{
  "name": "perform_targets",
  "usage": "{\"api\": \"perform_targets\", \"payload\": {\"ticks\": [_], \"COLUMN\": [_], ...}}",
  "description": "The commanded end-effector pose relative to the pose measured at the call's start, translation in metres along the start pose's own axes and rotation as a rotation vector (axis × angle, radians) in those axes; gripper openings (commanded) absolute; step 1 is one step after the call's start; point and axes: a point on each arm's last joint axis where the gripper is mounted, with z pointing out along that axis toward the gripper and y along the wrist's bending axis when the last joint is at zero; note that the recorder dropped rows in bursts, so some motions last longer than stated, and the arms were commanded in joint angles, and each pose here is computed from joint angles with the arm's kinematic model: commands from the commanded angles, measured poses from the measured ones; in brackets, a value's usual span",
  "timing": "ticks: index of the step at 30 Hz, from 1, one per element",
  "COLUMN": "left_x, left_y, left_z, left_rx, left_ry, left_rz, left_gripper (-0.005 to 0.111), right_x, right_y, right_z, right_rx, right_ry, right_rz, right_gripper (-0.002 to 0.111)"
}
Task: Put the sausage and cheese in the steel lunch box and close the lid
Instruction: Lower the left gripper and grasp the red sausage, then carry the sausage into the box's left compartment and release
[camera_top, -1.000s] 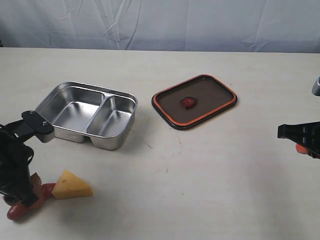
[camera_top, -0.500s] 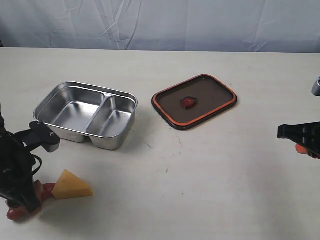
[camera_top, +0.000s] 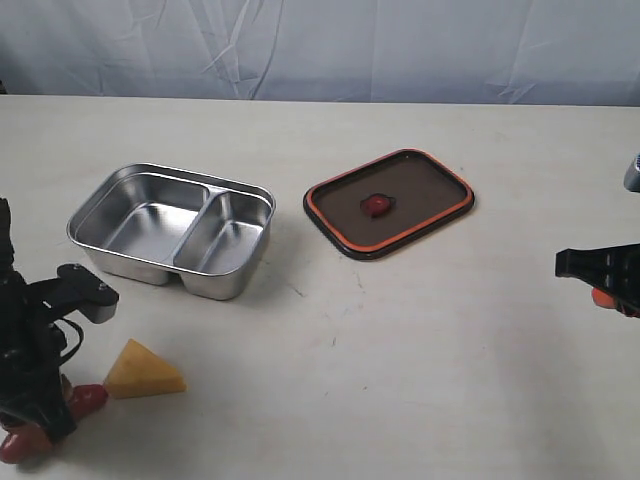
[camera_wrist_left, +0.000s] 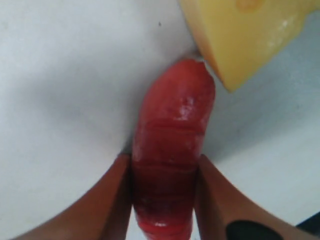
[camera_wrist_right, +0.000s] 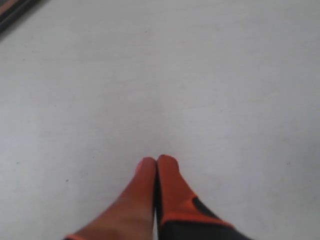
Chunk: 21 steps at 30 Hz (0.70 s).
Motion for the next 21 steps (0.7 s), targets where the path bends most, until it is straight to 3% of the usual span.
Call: {"api": "perform_targets", "payload": {"ticks": [1,6,9,18,21], "left_x": [0.002,0.0,-0.002,-0.041,-0.059], "left_y": [0.001,0.0,-0.002,0.009,0.018], "left_z": [-0.01,-0.035,-0.056,-0.13,-0.137], "left_rx": [-0.014,-0.043,-0.087,-0.338,-0.354], "left_ry": [0.066,0.022,-0.068,-0.657,-0.71], "left_rz": [-0.036,-0.042,-0.034,-0.033,-0.04], "left_gripper": [0.0,0.0,0.0,0.0,0.0], "right_x": [0.001,0.001,0.001,0.001,0.0], "right_y": [0.0,0.0,0.0,0.0,0.0], "right_z": [-0.001,-0.001,-0.001,-0.001,-0.001], "right_rx": [-0.002,-0.003,-0.003,-0.003,-0.004], "right_ry": [-0.011,-0.013,-0.013,-0.013,-0.013], "right_rz": [-0.01,-0.008,-0.008,-0.008,-0.004], "right_gripper": [-0.001,-0.001,-0.001,-0.001,-0.001]}}
